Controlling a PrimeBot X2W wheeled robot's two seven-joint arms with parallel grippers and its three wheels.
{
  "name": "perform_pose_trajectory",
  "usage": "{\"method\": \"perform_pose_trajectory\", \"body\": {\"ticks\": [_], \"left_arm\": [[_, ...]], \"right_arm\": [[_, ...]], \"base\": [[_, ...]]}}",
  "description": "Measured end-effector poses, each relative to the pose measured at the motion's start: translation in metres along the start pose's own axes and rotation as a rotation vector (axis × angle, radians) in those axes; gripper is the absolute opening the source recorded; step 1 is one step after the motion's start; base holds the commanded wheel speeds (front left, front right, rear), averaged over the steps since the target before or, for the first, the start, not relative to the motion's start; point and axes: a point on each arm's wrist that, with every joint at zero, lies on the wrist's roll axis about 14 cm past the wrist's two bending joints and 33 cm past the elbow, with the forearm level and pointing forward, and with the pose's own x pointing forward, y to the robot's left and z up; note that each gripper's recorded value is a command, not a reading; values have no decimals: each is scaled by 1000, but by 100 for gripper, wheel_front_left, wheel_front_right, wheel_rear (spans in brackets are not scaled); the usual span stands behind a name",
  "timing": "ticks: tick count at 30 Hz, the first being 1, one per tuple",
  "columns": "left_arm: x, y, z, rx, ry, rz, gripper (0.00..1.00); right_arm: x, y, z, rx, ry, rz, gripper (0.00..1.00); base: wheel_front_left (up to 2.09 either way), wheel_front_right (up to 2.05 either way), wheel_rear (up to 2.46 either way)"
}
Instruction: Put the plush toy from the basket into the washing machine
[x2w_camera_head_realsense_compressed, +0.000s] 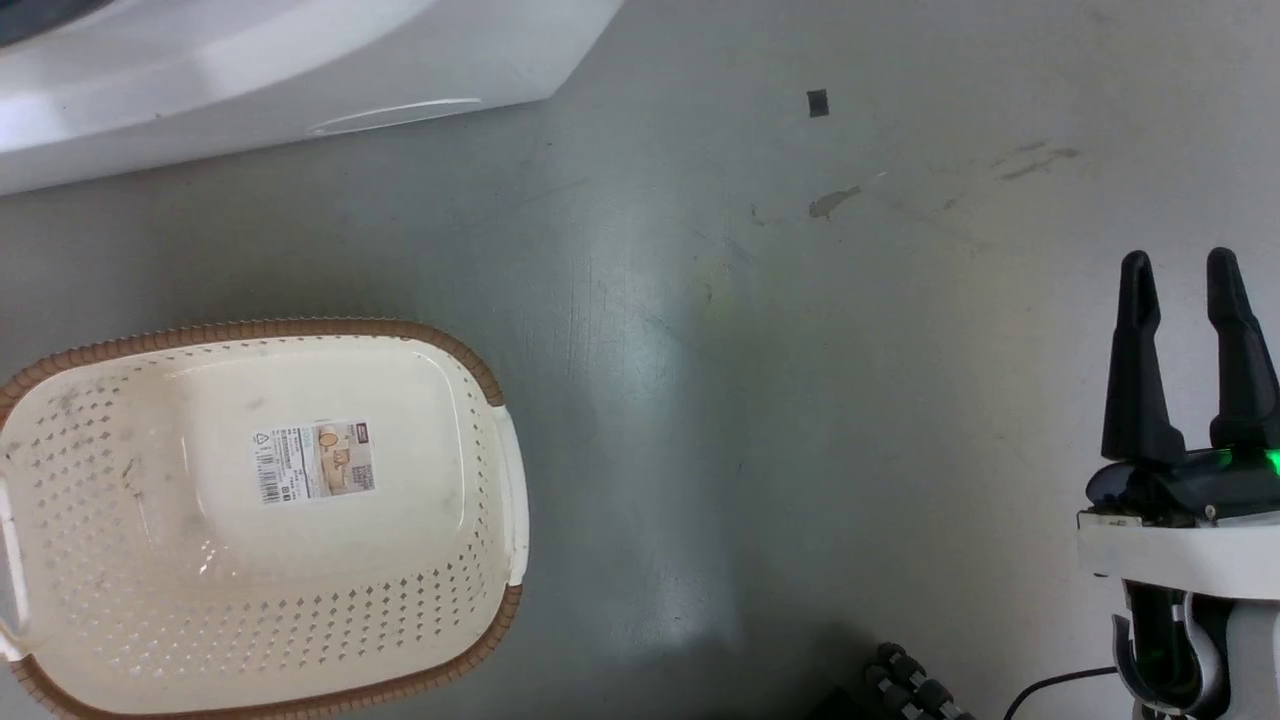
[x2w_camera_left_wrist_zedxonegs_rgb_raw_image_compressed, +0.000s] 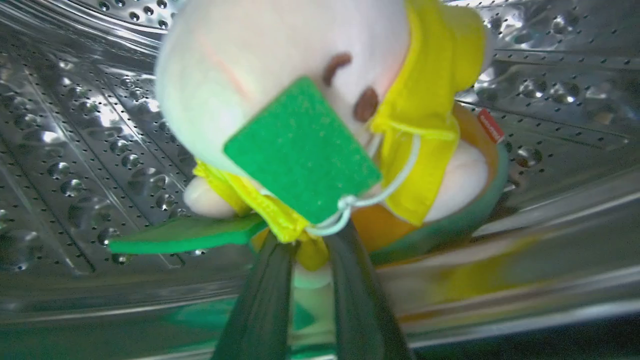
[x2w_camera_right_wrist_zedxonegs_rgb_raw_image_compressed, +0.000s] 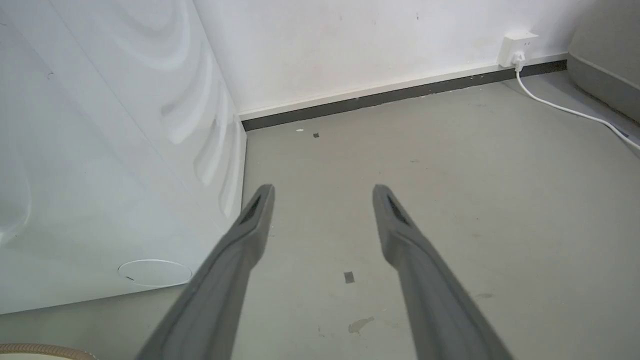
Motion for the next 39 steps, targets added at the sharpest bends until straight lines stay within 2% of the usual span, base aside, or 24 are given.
{"method": "perform_pose_trajectory", "body": {"ticks": [1,2,3,10,17,32,39], "left_arm": [[0,-2,-1,2,6,-7,0],[0,-3,-2,3,8,-14,83],[0,-4,-1,4,5,-17,100],[-16,2,11,12,-40,-5,100],[-56,-1,20,-13,-95,-23,100],[-202,-37,55,-123,-325,-106,100],[-280,-31,65,-182,-471,-57,100]], "right_arm": [[0,0,-1,1,1,0,100],[1,1,-2,2,4,1,100],[1,1,-2,3,5,2,100],[1,5,14,8,-40,17,100],[-5,14,45,12,-116,45,100],[-59,39,117,17,-293,136,100],[-86,54,135,34,-346,195,100]], "base": [[0,0,0],[0,0,0],[0,0,0],[0,0,0],[0,0,0],[0,0,0],[0,0,0]]}}
